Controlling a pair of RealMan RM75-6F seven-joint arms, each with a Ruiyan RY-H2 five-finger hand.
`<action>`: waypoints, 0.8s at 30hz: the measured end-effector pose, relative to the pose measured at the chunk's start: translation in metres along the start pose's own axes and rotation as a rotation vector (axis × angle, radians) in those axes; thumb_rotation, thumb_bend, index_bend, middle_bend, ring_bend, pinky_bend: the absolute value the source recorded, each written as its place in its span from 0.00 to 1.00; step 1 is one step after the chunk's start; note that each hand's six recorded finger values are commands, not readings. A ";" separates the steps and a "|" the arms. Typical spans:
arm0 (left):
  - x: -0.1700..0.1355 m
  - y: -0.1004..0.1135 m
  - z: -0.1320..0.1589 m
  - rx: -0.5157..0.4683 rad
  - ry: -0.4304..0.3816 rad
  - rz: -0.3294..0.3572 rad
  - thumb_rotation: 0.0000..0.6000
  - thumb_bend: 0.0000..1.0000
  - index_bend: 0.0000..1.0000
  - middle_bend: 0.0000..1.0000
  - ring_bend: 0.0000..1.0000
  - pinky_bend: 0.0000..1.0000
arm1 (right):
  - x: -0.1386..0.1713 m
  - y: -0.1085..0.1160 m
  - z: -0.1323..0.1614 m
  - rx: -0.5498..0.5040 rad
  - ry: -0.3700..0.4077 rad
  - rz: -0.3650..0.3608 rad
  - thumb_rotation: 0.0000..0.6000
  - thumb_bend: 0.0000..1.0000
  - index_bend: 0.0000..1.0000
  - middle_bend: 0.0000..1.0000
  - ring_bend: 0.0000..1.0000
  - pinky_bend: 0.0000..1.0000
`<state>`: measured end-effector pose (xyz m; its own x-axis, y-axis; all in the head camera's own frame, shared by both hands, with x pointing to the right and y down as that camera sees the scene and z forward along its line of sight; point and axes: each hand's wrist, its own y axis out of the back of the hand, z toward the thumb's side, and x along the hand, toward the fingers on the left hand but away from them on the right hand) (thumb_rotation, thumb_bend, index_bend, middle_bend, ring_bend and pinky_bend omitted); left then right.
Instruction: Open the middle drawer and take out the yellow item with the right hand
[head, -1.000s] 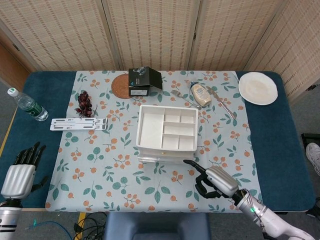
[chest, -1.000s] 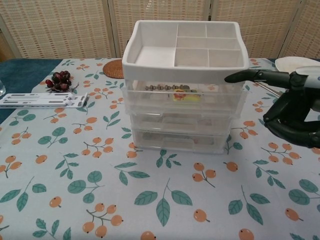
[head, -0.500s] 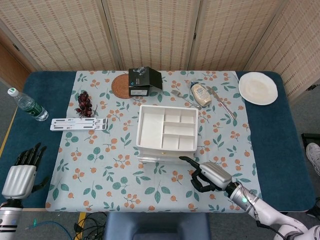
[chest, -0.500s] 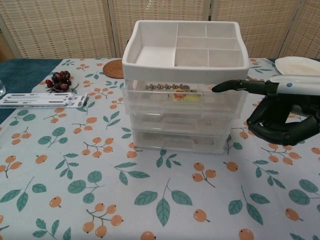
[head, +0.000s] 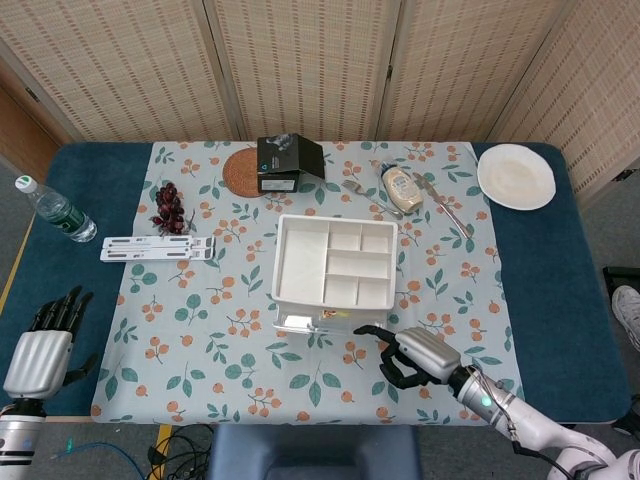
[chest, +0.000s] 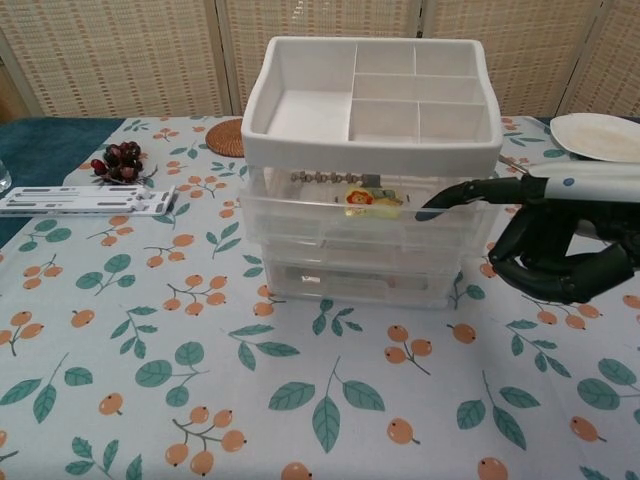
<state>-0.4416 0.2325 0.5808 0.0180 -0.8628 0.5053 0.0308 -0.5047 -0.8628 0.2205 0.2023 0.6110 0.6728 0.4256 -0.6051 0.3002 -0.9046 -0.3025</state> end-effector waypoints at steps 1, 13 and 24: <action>0.000 0.000 0.000 0.000 0.000 0.000 1.00 0.26 0.00 0.00 0.09 0.11 | 0.001 -0.001 0.000 0.001 0.001 0.002 1.00 0.60 0.17 0.80 0.99 1.00; 0.000 0.001 0.001 0.000 -0.003 0.002 1.00 0.26 0.00 0.00 0.09 0.11 | 0.015 -0.009 0.008 0.007 0.028 0.030 1.00 0.60 0.22 0.81 0.99 1.00; -0.001 0.001 0.002 0.001 -0.003 0.002 1.00 0.26 0.00 0.00 0.09 0.11 | 0.029 -0.015 0.011 -0.004 0.037 0.042 1.00 0.60 0.22 0.81 0.99 1.00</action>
<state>-0.4395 0.2327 0.5791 0.0215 -0.8635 0.5038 0.0315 -0.5031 -0.8636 0.2283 0.2282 0.5903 0.7092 0.3862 -0.5898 0.2740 -0.9218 -0.2742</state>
